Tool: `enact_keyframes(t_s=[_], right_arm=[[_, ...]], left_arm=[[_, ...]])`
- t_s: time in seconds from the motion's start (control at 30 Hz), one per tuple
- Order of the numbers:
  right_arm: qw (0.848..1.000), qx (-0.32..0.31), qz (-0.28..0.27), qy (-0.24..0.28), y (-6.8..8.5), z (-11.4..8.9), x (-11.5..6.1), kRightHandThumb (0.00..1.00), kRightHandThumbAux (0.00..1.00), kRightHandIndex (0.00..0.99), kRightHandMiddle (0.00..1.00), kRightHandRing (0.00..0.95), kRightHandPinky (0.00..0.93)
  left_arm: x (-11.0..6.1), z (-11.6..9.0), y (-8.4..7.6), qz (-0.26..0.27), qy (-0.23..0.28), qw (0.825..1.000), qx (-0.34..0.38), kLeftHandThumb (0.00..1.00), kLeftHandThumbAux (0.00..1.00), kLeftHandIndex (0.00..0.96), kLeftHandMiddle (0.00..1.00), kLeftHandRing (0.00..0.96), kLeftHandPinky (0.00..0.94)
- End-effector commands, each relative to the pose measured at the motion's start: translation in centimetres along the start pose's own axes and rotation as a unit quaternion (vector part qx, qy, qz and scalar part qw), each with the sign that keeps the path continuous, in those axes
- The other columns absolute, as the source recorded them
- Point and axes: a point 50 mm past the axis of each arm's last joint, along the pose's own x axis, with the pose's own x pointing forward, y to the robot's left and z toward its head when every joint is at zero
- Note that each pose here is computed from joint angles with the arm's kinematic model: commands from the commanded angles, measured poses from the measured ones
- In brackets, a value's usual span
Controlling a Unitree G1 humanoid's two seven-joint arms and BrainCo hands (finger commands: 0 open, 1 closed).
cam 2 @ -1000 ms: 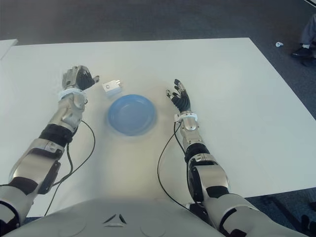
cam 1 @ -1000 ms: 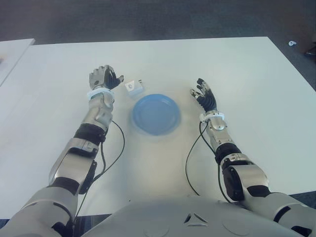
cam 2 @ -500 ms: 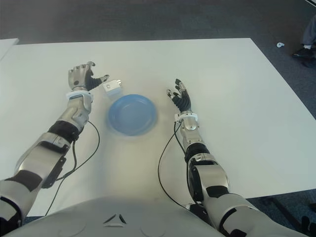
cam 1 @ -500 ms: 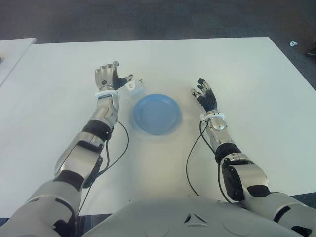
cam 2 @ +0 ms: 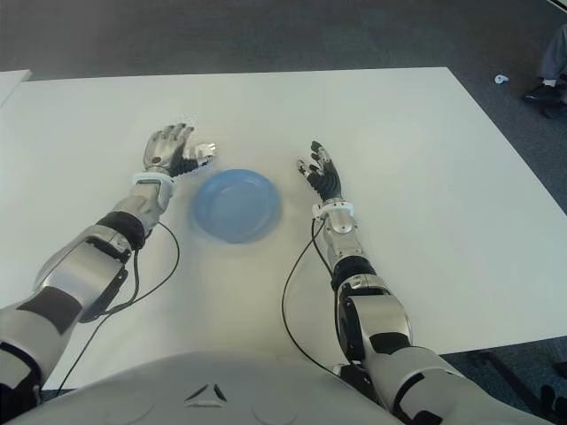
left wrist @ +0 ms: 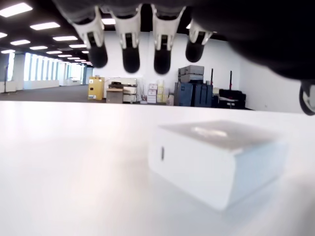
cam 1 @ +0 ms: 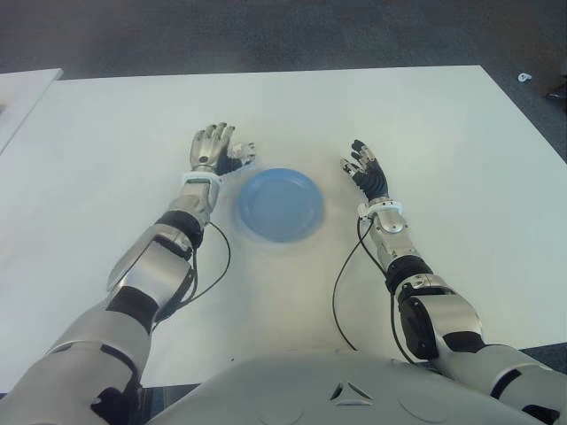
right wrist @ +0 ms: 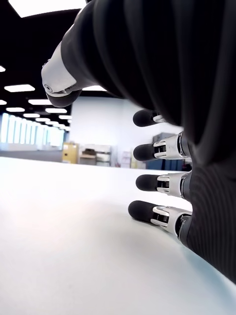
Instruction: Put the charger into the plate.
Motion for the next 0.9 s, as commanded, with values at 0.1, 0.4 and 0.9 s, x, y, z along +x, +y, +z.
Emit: enact_keyframes(t_s=[0.1,0.4,0.9], right_arm=[[1.0,-0.005,0.009,0.0,0.1,-0.1,0.0,0.07,0.628,0.0,0.069,0.054,0.054],[1.0,-0.016,0.014,0.004,0.1,-0.2,-0.1,0.033,0.585,0.0,0.083,0.064,0.051],[1.0,-0.019,0.019,0.001,0.2,-0.3,-0.2,0.009,0.576,0.0,0.12,0.094,0.042]], left_arm=[[-0.2,1.2,-0.9,-0.018,-0.026,0.999,0.028,0.177,0.157,0.0,0.0,0.0,0.0],[-0.6,1.6,-1.8,-0.057,-0.038,0.997,0.031,0.163,0.153,0.0,0.0,0.0,0.0],[-0.8,1.6,-2.4,-0.118,-0.059,0.991,0.026,0.176,0.113,0.0,0.0,0.0,0.0]])
